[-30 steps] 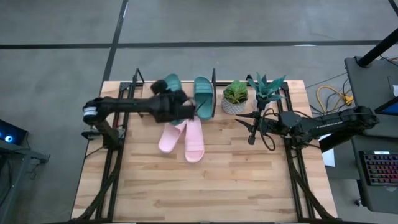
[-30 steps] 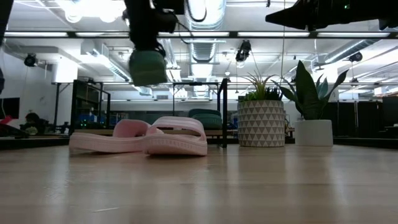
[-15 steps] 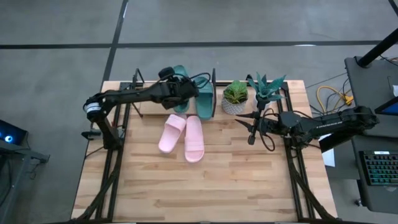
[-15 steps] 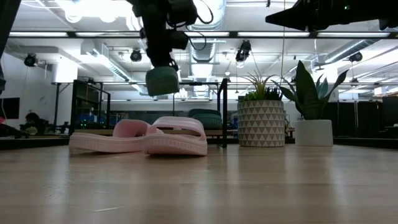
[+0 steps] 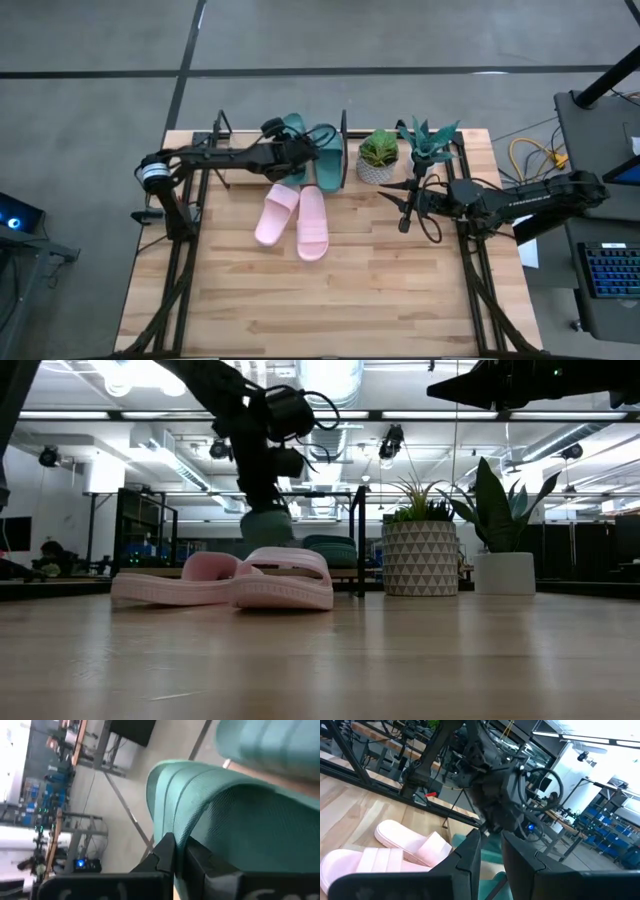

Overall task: Pick and place slides into the shelf
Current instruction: Put the green slide into the shelf

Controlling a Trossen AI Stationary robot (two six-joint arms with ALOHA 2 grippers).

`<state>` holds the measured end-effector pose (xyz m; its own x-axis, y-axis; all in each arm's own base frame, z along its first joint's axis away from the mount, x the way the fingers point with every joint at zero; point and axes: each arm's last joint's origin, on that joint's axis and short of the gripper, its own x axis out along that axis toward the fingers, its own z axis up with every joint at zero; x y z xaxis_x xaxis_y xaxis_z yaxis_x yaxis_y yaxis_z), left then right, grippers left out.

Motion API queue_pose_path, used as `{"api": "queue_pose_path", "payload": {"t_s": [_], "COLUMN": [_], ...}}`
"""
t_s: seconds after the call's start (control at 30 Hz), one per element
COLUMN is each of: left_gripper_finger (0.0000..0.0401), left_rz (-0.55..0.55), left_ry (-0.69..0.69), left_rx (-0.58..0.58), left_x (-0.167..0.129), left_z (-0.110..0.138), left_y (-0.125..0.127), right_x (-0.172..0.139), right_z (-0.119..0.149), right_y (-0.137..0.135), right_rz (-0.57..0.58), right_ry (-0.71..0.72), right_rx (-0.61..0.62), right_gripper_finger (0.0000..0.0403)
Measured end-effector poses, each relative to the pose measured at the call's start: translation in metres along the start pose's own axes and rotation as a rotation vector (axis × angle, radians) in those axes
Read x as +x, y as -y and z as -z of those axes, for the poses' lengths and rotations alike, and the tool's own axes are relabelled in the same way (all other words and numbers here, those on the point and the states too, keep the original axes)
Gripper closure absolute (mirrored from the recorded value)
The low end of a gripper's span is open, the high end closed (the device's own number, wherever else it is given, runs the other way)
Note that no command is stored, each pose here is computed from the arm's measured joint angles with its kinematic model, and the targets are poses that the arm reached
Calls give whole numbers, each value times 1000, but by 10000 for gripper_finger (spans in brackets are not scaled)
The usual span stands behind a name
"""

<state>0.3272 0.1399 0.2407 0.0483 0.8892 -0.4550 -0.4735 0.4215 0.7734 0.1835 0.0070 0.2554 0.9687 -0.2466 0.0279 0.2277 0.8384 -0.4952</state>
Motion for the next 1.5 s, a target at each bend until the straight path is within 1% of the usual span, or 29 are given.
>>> {"api": "queue_pose_path", "payload": {"t_s": [0.17,0.27,0.37,0.63,0.83,1.13,1.2,1.3,1.4,1.5], "left_gripper_finger": [401,401,401,401,401,401,395,374,347,314], "left_rz": [-8,-22,-24,-29,-35,33,56,112,151,165], "left_ry": [-5,8,-18,-56,-54,-37,-31,-16,-5,7], "left_rx": [7,-26,11,53,41,37,36,35,30,22], "left_x": [7,11,20,37,40,41,41,40,39,38], "left_z": [3,-1,-1,-1,-4,-6,-6,-7,-10,-13], "left_y": [4,7,14,31,33,36,37,38,37,35], "right_x": [0,0,0,0,0,0,0,0,0,0], "right_z": [0,0,0,0,0,0,0,0,0,0], "right_y": [0,0,0,0,0,0,0,0,0,0], "right_rz": [0,0,1,0,0,1,0,1,1,1], "right_ry": [0,0,1,0,1,1,1,1,1,1], "right_rx": [0,-5,-4,-7,-7,-7,-7,-7,-7,-7], "right_gripper_finger": [335,335,335,335,335,335,335,335,335,335]}}
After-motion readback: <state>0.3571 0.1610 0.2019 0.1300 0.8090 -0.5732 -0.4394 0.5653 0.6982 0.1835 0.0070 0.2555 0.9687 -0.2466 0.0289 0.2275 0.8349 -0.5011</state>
